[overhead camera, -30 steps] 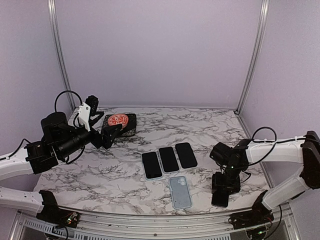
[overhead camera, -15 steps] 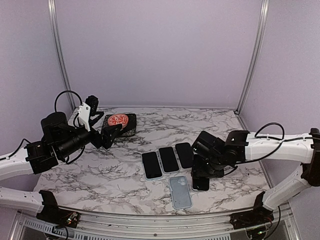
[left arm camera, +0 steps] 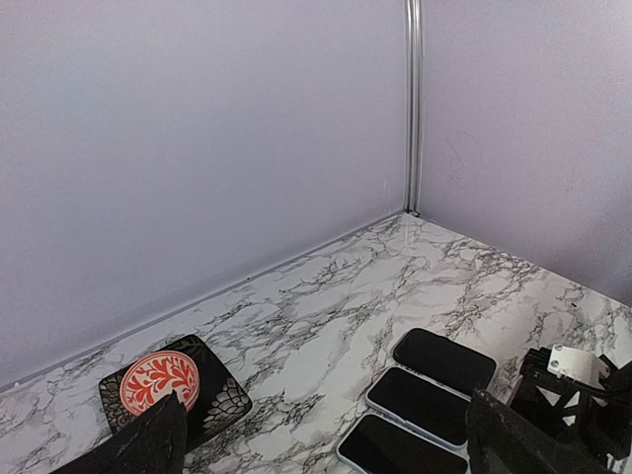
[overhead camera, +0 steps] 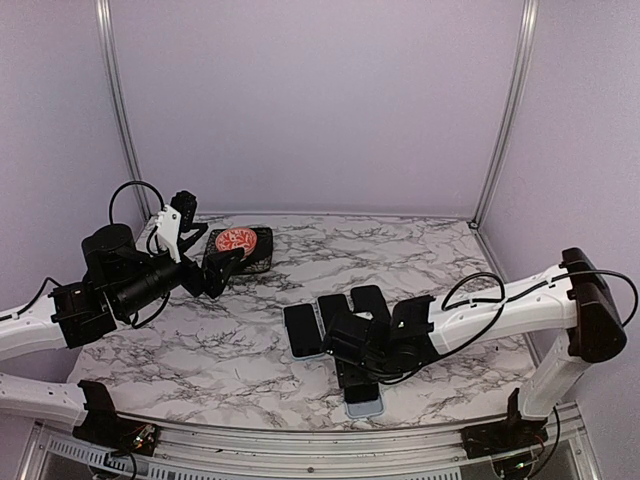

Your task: Put the phone into the phone case

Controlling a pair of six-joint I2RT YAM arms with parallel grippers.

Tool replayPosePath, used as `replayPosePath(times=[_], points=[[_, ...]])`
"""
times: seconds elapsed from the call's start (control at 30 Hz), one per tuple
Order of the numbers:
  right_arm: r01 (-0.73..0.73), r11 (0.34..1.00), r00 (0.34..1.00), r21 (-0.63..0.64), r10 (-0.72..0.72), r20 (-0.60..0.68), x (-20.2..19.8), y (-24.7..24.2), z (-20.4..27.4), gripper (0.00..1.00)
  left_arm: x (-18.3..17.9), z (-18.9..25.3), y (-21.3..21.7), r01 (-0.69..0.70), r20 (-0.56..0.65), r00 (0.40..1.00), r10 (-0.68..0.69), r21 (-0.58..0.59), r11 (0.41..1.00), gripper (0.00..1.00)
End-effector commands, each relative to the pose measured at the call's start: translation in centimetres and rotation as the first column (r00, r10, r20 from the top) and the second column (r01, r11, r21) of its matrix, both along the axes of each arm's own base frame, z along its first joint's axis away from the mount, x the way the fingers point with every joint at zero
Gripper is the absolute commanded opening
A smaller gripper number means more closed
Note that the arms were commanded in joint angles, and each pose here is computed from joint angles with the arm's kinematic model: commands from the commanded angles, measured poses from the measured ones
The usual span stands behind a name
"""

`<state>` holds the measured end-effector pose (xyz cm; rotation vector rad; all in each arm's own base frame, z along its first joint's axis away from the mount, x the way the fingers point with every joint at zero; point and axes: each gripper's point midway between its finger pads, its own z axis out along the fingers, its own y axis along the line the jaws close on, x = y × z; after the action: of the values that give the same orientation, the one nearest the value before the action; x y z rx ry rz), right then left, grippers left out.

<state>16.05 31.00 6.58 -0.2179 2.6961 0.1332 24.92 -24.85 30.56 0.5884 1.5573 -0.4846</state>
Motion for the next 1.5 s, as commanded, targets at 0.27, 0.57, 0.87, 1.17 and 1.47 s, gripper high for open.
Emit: replayPosePath(times=[0.27,0.57,0.87,1.17,1.47], points=[[-0.05,0.999,0.997,-0.019,0.048,-0.06,-1.7,0.3,-1.1,0.44,0.1,0.9,0.1,-0.005,0.012,1.0,0.005,-0.011,1.0,0.99],[-0.096,0.995,0.987,-0.025,0.092,-0.13,-3.2,0.4,-2.0,0.43,0.1,0.8,0.1,-0.008,0.012,1.0,0.008,-0.005,1.0,0.99],[-0.05,0.998,0.981,-0.03,0.044,-0.191,-4.3,0.1,-2.9,0.42,0.2,0.6,0.1,-0.01,0.011,1.0,0.01,0.0,1.0,0.99],[0.015,0.999,0.999,-0.03,-0.016,-0.044,-2.8,0.5,0.8,0.4,0.2,0.6,0.2,-0.011,0.014,1.0,0.011,0.002,1.0,0.99],[0.021,1.0,0.999,-0.022,-0.021,-0.034,-4.2,1.4,0.2,0.39,0.1,0.6,0.0,-0.004,0.012,1.0,0.004,0.002,1.0,0.99]])
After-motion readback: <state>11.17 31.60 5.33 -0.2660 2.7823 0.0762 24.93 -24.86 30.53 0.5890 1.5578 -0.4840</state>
